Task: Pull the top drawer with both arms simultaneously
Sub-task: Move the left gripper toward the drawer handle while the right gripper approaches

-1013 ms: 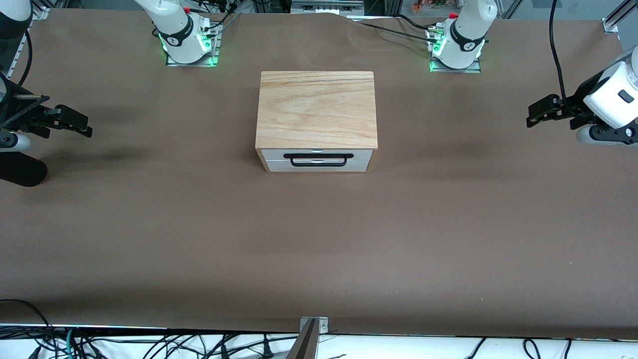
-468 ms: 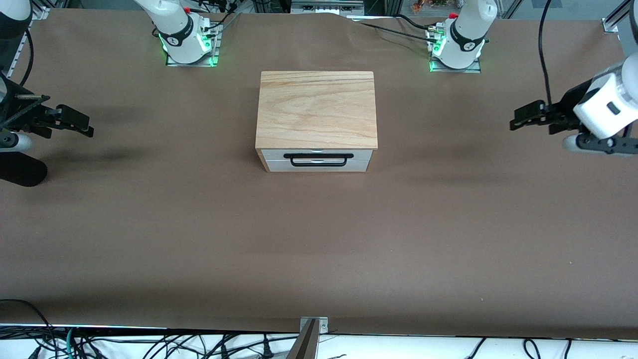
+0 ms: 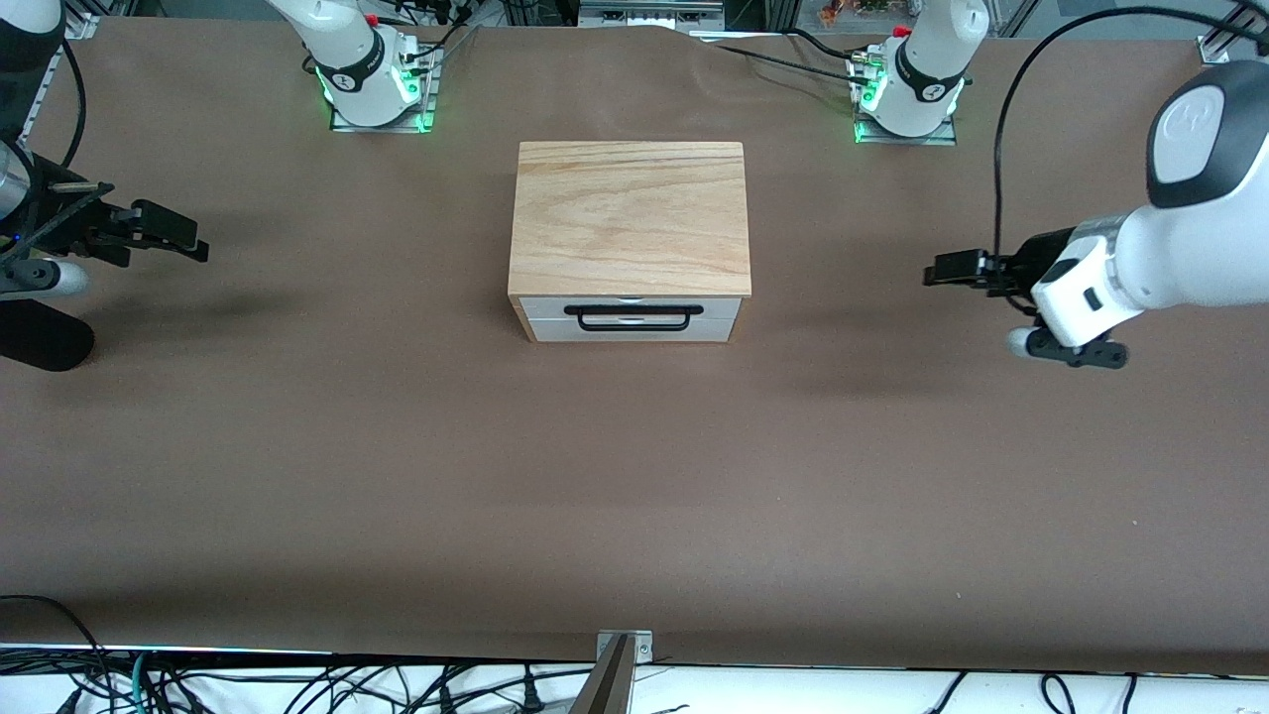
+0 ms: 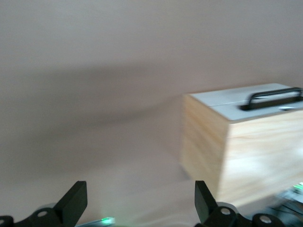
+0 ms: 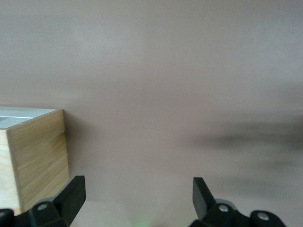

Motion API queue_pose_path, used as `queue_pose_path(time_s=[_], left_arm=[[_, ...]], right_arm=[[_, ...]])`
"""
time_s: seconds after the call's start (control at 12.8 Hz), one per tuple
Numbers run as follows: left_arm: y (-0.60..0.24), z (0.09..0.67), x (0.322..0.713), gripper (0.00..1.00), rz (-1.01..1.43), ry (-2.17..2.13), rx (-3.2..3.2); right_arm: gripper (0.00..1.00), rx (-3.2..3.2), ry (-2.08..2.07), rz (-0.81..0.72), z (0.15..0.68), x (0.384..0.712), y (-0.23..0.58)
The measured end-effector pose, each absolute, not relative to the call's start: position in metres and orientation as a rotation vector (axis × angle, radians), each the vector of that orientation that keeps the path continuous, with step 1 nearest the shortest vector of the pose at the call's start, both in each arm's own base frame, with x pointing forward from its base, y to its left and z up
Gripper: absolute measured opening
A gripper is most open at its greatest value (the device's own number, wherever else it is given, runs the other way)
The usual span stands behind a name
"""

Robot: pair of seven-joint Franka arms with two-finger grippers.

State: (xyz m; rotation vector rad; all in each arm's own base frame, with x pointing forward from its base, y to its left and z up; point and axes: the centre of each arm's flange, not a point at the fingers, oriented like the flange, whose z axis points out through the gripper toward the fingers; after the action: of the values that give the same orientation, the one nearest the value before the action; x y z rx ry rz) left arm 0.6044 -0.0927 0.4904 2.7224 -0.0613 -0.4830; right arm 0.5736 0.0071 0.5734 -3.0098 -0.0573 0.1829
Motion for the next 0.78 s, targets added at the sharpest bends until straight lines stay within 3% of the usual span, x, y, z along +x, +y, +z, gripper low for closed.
queue_pose_path(time_s=[0.23, 0.55, 0.78], left_arm=[[-0.106, 0.451, 0.618, 1.0, -0.553, -0.014, 2.541], [-0.122, 0.386, 0.64, 1.0, -0.497, -0.117, 2.315], [-0.135, 0.324, 0.652, 1.0, -0.426, -0.19, 2.125]], right_arm=[[1.0, -2.797, -0.047, 0.325, 0.54, 0.58, 0.03], [1.0, -2.424, -0.026, 0.543, 0.432, 0.609, 0.063], [1.0, -2.094, -0.056, 0.519, 0.336, 0.632, 0.099]])
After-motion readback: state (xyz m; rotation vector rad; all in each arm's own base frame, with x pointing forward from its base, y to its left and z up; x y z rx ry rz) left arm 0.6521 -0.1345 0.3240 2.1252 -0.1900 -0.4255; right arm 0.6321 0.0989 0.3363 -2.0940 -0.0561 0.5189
